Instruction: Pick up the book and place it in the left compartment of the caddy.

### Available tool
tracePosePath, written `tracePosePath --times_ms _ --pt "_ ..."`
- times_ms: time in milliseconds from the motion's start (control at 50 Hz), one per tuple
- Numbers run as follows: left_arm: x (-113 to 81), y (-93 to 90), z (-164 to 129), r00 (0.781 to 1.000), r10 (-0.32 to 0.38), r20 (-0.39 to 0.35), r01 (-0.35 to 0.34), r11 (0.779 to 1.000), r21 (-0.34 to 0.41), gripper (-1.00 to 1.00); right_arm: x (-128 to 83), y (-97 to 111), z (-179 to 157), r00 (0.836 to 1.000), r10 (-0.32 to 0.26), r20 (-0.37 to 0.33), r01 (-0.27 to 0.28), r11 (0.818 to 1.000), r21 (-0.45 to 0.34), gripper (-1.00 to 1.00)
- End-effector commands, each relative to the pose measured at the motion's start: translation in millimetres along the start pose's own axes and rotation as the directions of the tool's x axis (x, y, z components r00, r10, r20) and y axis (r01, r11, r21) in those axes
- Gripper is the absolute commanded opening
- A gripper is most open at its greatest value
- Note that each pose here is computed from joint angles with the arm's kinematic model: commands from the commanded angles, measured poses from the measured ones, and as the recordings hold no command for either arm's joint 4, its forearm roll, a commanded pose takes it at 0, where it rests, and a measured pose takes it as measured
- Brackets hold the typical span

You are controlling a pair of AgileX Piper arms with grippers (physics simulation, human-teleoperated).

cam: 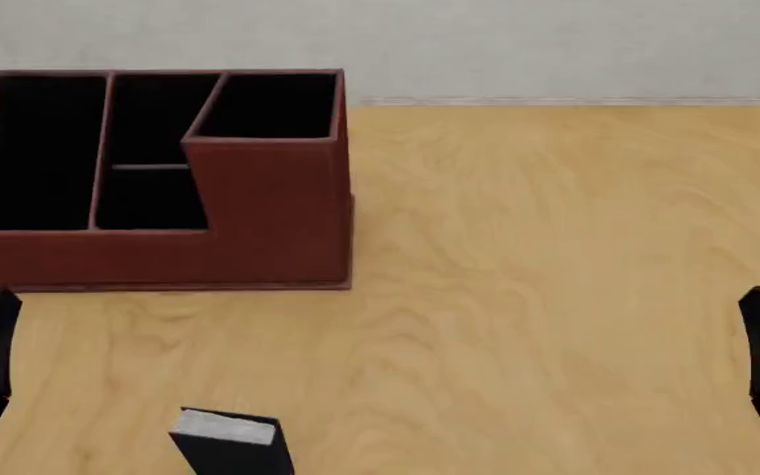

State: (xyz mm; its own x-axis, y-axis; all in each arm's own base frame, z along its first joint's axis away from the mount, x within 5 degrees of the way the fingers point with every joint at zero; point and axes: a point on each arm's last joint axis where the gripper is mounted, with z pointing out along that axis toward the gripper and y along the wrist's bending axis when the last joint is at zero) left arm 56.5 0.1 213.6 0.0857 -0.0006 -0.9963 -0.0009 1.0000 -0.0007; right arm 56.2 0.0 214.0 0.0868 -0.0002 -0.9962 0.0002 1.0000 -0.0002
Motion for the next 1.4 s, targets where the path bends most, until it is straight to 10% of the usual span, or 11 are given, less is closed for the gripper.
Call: tracePosePath --times_ms 20,420,480,580,640,860,980,1020,1200,1400 --pt "-0.7 -0.1 0 1.000 0.000 0.000 0.000 1.000 0.001 1.00 -1 0 0 1.000 0.000 -0.001 0.000 1.000 0.000 1.00" --pt "-0.8 0.0 0 1.000 0.000 -0.001 0.000 1.000 0.001 1.00 -1 0 0 1.000 0.000 -0.001 0.000 1.000 0.000 1.00" --pt "4.2 -2.8 18 0.995 -0.025 -0.100 0.029 0.999 0.035 1.00 -1 0 0 1.000 0.000 -0.001 0.000 1.000 0.000 1.00" --pt "-27.0 -4.6 10 0.994 -0.056 -0.094 0.062 0.996 0.066 1.00 -1 0 0 1.000 0.000 -0.001 0.000 1.000 0.000 1.00" --pt "-29.9 -7.7 23 0.969 -0.088 -0.231 0.108 0.991 0.076 1.00 -1 0 0 1.000 0.000 -0.001 0.000 1.000 0.000 1.00" --pt "-78.4 -14.8 21 0.936 -0.020 -0.352 0.088 0.980 0.179 1.00 -1 0 0 1.000 0.000 -0.001 0.000 1.000 0.000 1.00" --pt "-82.8 -21.7 32 0.860 -0.058 -0.506 0.168 0.970 0.175 1.00 -1 0 0 1.000 0.000 -0.001 0.000 1.000 0.000 1.00" --pt "-96.6 -19.0 29 0.886 0.043 -0.461 0.065 0.974 0.215 1.00 -1 0 0 1.000 0.000 -0.001 0.000 1.000 0.000 1.00" --pt "-129.8 -20.5 29 0.853 0.235 -0.466 -0.082 0.942 0.324 1.00 -1 0 0 1.000 0.000 -0.001 0.000 1.000 0.000 1.00" --pt "-137.5 -21.4 26 0.748 0.526 -0.405 -0.304 0.814 0.495 1.00 -1 0 0 1.000 0.000 -0.001 0.000 1.000 0.000 1.00"
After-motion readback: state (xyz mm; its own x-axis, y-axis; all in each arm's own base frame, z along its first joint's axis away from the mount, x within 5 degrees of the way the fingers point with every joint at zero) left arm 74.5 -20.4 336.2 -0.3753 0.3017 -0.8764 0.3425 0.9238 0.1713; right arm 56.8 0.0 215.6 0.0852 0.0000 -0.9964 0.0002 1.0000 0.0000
